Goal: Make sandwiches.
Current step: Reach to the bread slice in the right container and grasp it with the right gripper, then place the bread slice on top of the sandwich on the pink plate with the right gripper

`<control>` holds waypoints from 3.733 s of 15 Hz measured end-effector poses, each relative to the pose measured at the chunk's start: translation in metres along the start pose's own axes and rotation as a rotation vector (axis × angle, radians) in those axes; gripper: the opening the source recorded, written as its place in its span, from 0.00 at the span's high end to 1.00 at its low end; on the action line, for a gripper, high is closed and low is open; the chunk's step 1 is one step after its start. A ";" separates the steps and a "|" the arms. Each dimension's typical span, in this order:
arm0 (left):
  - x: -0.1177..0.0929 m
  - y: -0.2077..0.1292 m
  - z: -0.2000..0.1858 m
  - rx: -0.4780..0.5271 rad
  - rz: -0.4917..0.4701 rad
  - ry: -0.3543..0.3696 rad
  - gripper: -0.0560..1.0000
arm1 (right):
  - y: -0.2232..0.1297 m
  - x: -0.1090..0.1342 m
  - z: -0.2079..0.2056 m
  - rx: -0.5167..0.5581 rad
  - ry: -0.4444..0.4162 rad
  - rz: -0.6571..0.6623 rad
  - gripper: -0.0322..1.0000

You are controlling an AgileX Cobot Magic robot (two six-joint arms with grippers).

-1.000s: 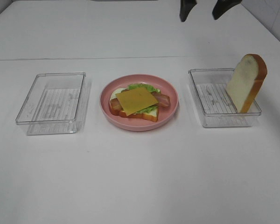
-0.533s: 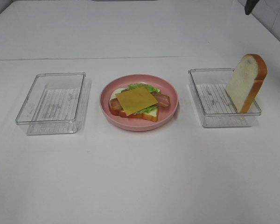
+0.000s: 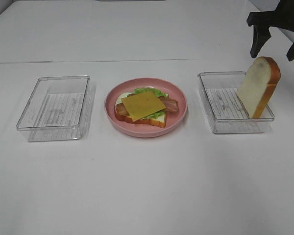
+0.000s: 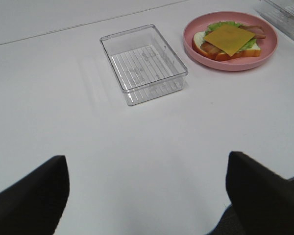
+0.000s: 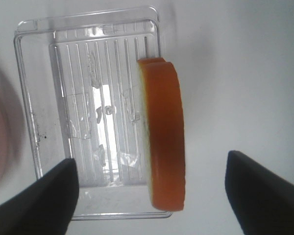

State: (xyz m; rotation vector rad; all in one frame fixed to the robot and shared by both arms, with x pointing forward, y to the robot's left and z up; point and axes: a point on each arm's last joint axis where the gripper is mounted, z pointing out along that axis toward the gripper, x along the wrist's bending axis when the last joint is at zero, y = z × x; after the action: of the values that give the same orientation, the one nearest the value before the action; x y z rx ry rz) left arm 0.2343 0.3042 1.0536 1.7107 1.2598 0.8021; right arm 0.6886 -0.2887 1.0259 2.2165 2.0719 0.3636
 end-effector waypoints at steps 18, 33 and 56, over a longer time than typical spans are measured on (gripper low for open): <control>0.000 0.000 0.000 0.000 0.000 0.000 0.17 | 0.001 0.014 -0.026 -0.061 0.133 -0.009 0.79; 0.000 0.000 0.000 0.000 0.000 0.000 0.17 | -0.050 0.178 0.013 -0.045 0.614 -0.024 0.79; 0.000 0.000 0.000 0.000 0.000 0.000 0.17 | -0.053 0.164 0.075 0.049 0.421 -0.065 0.19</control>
State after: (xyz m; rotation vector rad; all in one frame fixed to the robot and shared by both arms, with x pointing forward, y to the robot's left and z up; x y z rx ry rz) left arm 0.2343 0.3042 1.0536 1.7107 1.2598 0.8021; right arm 0.6630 -0.1148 0.9600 2.2456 2.3638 0.8469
